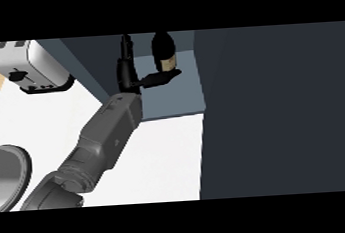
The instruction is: Pick up the wine, place it into the cabinet and close the cabinet
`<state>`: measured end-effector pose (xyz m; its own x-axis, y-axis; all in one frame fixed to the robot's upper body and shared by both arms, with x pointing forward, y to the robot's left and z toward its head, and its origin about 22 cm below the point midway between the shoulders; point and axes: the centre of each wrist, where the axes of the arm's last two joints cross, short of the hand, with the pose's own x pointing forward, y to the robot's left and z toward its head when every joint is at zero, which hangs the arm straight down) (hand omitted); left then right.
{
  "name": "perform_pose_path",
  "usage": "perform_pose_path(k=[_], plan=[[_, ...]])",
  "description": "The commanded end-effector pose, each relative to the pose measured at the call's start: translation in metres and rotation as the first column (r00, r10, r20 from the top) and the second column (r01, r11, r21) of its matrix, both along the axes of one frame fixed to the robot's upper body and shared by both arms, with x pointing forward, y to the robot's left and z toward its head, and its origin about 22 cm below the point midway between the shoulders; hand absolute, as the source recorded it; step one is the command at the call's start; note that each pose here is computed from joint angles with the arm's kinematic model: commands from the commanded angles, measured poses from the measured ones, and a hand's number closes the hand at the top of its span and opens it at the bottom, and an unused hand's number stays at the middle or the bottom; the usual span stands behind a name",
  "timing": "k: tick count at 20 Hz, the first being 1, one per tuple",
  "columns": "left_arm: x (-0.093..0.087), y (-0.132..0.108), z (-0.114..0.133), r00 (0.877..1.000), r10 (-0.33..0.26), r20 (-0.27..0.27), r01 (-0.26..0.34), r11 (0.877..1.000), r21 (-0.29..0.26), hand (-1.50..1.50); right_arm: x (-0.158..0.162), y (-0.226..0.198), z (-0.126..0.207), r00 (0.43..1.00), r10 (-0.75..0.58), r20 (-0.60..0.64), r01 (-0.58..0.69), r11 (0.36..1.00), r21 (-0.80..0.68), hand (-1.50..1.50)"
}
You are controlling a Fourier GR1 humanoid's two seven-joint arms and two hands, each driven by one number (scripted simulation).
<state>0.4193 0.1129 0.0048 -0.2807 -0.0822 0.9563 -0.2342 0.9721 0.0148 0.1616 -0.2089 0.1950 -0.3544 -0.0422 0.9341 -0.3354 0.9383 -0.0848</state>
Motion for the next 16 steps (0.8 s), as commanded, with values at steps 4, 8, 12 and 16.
perform_pose_path(k=[4,8,12,16], plan=[[-0.005,0.005,-0.011,0.999,-0.045,0.016,0.045,0.998,-0.033,-1.5,-0.009,-0.002,0.003,1.0,0.014,0.016,-0.014,1.0,0.012,-1.5],[-0.01,0.009,-0.019,0.996,-0.092,0.003,0.092,0.995,-0.046,-1.5,-0.019,-0.001,0.008,0.999,0.027,0.017,-0.028,0.999,0.018,-1.5],[-0.002,0.002,-0.004,0.995,-0.103,-0.006,0.103,0.994,-0.042,-1.5,-0.008,-0.007,0.009,0.999,0.032,0.003,-0.032,0.999,0.017,-1.5],[-0.006,0.005,-0.011,0.994,-0.108,0.032,0.11,0.99,-0.083,-1.5,-0.002,-0.013,0.002,1.0,0.017,0.017,-0.018,1.0,0.025,-1.5]])
